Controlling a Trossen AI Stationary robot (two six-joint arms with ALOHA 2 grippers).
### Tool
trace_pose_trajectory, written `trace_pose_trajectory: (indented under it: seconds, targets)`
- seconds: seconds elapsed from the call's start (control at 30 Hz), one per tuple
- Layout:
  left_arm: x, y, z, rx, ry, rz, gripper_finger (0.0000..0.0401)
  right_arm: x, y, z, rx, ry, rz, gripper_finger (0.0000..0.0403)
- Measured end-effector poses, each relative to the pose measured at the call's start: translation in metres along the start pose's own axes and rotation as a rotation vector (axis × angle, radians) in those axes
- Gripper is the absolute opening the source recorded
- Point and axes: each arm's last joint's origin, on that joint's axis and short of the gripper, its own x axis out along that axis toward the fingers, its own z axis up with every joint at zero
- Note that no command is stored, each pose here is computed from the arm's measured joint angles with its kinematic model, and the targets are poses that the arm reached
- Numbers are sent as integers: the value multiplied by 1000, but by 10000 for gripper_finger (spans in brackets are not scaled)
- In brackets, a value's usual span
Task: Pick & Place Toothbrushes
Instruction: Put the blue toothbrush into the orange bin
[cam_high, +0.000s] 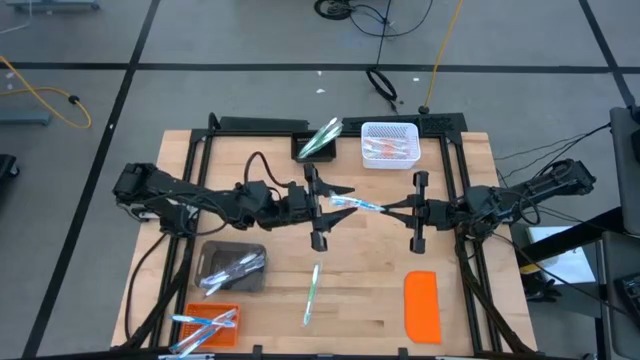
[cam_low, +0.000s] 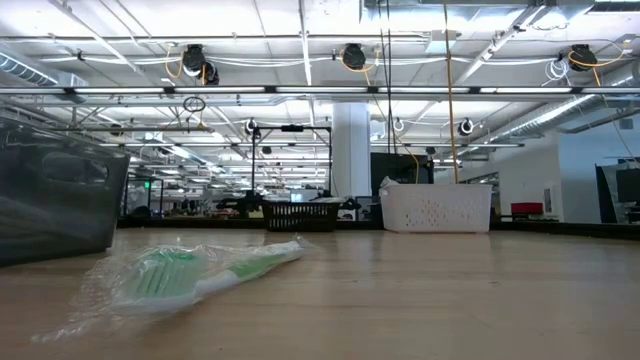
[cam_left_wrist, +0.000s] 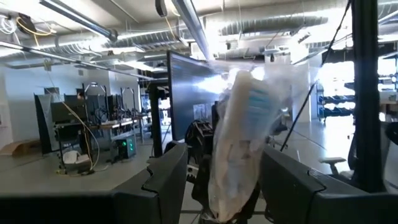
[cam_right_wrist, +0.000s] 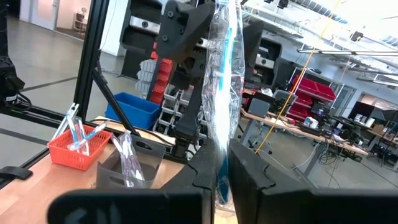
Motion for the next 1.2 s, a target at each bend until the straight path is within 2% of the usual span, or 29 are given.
trace_pose_trajectory:
  seconds: [0.33, 1.07, 1.2]
  targets:
    - [1, 0, -1, 0, -8, -45, 189, 0, 0, 0, 1, 0, -1, 15]
    - [1, 0, -1, 1, -4, -45, 188, 0, 0, 0, 0, 0, -1, 15]
    - [1, 0, -1, -1, -4, -45, 174, 0, 0, 0, 0, 0, -1, 15]
